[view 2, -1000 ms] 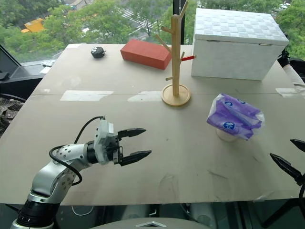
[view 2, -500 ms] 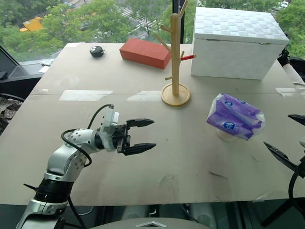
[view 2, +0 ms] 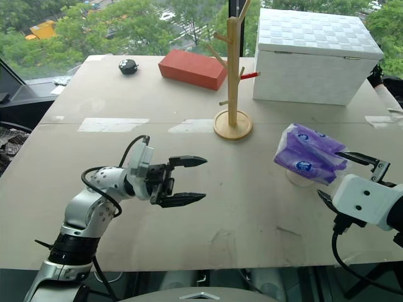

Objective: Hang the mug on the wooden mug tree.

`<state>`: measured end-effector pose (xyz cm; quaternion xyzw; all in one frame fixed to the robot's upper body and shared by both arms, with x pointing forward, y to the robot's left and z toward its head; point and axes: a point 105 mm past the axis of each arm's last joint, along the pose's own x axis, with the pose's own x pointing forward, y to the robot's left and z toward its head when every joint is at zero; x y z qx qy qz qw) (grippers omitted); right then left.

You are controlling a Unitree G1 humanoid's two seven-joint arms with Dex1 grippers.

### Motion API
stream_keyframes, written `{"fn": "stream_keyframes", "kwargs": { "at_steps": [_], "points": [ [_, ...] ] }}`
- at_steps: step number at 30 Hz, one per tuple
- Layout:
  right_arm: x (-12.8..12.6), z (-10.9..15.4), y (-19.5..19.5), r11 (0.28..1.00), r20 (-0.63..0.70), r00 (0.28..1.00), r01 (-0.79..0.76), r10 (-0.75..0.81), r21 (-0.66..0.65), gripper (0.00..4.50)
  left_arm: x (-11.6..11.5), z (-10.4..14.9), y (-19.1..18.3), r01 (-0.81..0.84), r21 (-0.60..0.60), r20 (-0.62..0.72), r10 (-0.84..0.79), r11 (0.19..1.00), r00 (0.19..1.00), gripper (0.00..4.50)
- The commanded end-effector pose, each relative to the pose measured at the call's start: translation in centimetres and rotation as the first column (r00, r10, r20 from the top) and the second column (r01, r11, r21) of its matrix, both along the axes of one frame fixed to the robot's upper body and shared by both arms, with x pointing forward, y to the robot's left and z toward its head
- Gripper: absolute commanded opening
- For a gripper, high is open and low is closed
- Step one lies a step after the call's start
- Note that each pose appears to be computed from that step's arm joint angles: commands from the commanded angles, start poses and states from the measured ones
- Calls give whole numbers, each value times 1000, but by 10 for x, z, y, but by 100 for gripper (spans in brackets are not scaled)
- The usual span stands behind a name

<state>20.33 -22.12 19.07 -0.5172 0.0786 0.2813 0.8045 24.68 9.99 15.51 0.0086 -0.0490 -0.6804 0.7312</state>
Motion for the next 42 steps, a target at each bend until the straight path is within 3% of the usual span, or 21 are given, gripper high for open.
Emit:
{"fn": "stream_keyframes", "kwargs": {
  "at_steps": [1,9,13,16,20,26,32,38,40,42],
  "points": [
    [9,3,-1,999,49,999,-3,4,-32,448,-7,10,-1,-7,-26,39,8,1000,999,450],
    [21,-12,-2,1000,28,1000,3,-3,1,448,-7,9,0,-53,-40,28,54,998,998,450],
    [26,-17,-5,1000,15,1000,0,0,10,334,-6,10,0,-68,-42,34,69,997,997,450],
    [27,-18,-6,1000,12,1000,-3,3,25,163,-5,10,0,-72,-42,40,73,997,997,450],
    [26,-17,-6,999,14,1000,-1,0,49,7,-4,11,0,-73,-45,44,75,996,996,450],
    [19,28,-11,950,93,994,21,-53,313,7,-4,11,-2,-71,-54,46,74,996,996,450],
    [44,60,-66,909,210,930,214,-301,357,7,-7,20,-8,-40,-89,45,44,995,998,450],
    [93,13,-123,853,117,853,482,-509,201,7,-7,34,-14,-43,-104,72,51,994,996,450],
    [107,-6,-136,846,104,840,522,-532,108,7,-7,39,-16,-60,-111,72,69,992,995,450],
    [118,-19,-140,842,66,841,530,-537,99,7,-6,43,-17,-76,-117,77,85,990,993,450]
  ]
}}
